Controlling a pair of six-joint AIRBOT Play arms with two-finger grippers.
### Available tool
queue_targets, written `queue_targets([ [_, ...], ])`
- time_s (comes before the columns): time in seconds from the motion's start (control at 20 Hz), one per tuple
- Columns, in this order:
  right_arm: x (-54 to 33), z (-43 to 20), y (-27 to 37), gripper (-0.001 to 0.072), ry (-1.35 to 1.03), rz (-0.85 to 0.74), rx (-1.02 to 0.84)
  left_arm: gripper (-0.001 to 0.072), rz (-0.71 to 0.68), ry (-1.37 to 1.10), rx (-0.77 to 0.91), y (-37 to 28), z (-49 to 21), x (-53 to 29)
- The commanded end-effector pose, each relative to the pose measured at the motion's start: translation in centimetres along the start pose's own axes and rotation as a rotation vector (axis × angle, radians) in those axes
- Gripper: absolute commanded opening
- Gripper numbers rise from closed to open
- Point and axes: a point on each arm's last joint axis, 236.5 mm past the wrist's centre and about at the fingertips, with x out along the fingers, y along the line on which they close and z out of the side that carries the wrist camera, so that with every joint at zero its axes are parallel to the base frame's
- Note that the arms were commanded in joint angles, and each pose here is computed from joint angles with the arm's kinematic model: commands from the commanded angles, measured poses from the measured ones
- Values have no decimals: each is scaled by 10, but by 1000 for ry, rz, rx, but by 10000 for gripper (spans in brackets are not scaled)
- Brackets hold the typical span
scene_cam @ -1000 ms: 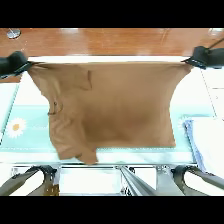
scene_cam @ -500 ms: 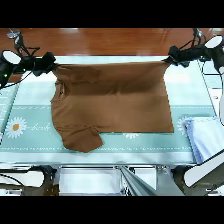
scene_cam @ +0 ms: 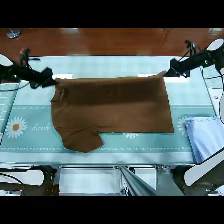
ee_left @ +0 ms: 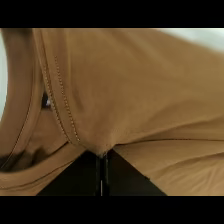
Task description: Fold the shirts.
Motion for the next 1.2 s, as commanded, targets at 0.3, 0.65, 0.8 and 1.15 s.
queue_targets([
  [0.3, 14, -52, -14, 621, 169, -62, 79, 706, 32, 323, -26, 29, -72, 10],
  [0.65, -79, -72, -35, 620, -176, -132, 122, 705, 75, 180, -152, 64, -120, -61],
  [0.8, -49, -125, -27, 619, -247, -44, 168, 705, 48, 173, -329, 88, -188, -48],
  [1.15, -4, -186, -2, 618, -225, 128, 203, 704, -127, 179, -455, 54, -251, -5],
])
